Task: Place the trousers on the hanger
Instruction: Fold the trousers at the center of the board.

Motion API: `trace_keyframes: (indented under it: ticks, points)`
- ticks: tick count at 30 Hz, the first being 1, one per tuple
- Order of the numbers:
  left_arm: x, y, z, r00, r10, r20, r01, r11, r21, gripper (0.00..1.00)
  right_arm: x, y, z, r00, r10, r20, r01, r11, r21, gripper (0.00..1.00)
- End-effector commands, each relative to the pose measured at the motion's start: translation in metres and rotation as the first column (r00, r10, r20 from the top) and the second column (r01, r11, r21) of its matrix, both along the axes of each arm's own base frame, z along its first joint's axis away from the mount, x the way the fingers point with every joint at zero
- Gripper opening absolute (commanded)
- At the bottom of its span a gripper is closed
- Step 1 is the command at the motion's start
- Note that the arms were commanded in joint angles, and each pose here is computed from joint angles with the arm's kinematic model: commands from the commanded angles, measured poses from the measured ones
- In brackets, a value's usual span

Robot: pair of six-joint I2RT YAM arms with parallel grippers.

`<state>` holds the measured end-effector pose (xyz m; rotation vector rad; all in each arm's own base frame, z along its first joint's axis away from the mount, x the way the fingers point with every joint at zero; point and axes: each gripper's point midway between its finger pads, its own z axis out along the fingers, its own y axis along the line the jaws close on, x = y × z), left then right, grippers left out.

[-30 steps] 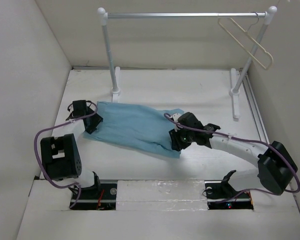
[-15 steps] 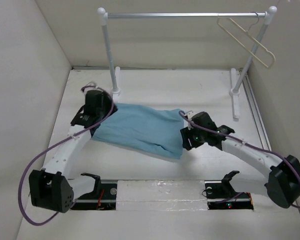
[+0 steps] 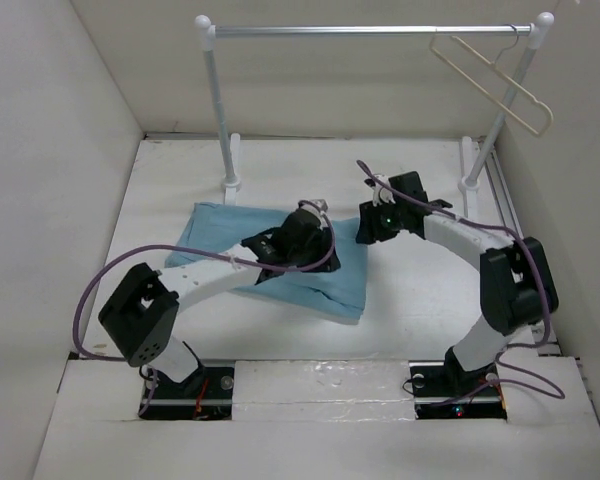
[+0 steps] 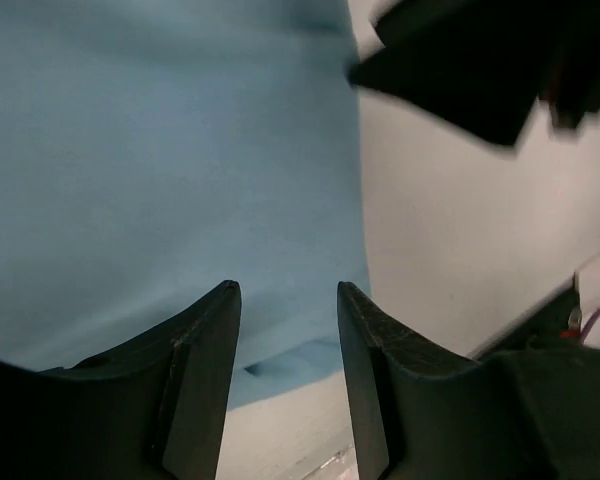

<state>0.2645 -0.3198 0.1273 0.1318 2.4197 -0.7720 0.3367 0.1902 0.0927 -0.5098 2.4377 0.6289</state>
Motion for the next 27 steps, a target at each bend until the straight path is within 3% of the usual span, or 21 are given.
trace_keyframes:
  ticks: [1,7,8,11,14,16,18,19,20,23,27]
  points:
    - [-0.054,-0.039,-0.015,0.985,-0.163,-0.064,0.157,0.984,-0.084,0.39,0.041,0.008,0.011,0.997,-0.004,0.075,-0.002,0.996,0.085,0.48]
    - [-0.081,-0.025,-0.075,0.973,-0.146,-0.179,0.155,0.987,0.038,0.38,0.080,-0.010,-0.019,0.993,-0.110,0.029,0.107,0.989,0.100,0.43]
    - [-0.082,-0.022,-0.084,0.972,-0.134,-0.194,0.148,0.987,0.058,0.37,0.083,-0.009,-0.023,0.993,-0.114,0.022,0.111,0.988,0.104,0.31]
    - [-0.089,-0.005,-0.115,0.963,-0.079,-0.257,0.119,0.982,0.144,0.36,0.094,-0.013,-0.032,0.992,-0.129,0.005,0.128,0.985,0.120,0.14]
    - [-0.097,0.006,-0.138,0.950,-0.044,-0.308,0.107,0.976,0.189,0.35,0.104,-0.009,-0.036,0.992,-0.124,0.000,0.123,0.985,0.124,0.10]
    - [-0.104,0.004,-0.143,0.940,-0.053,-0.338,0.111,0.982,0.156,0.34,0.113,-0.008,-0.036,0.992,-0.127,0.000,0.126,0.984,0.123,0.10]
    - [-0.110,-0.004,-0.140,0.934,-0.079,-0.347,0.129,0.984,0.124,0.34,0.120,-0.006,-0.035,0.992,-0.128,0.003,0.127,0.984,0.125,0.12]
    - [-0.107,-0.009,-0.134,0.938,-0.082,-0.337,0.125,0.986,0.110,0.34,0.119,-0.005,-0.034,0.993,-0.121,-0.010,0.122,0.984,0.130,0.18]
    - [-0.107,-0.014,-0.125,0.942,-0.091,-0.322,0.130,0.986,0.101,0.34,0.123,-0.003,-0.026,0.994,-0.108,0.005,0.106,0.985,0.136,0.31]
    - [-0.088,-0.031,-0.077,0.971,-0.115,-0.209,0.131,0.989,0.062,0.34,0.115,-0.008,0.002,0.996,-0.069,0.049,0.063,0.990,0.126,0.46]
    - [-0.060,-0.051,0.000,0.993,-0.110,-0.037,0.109,0.994,-0.025,0.34,0.087,-0.013,0.044,0.992,-0.015,0.123,0.006,0.998,0.068,0.50]
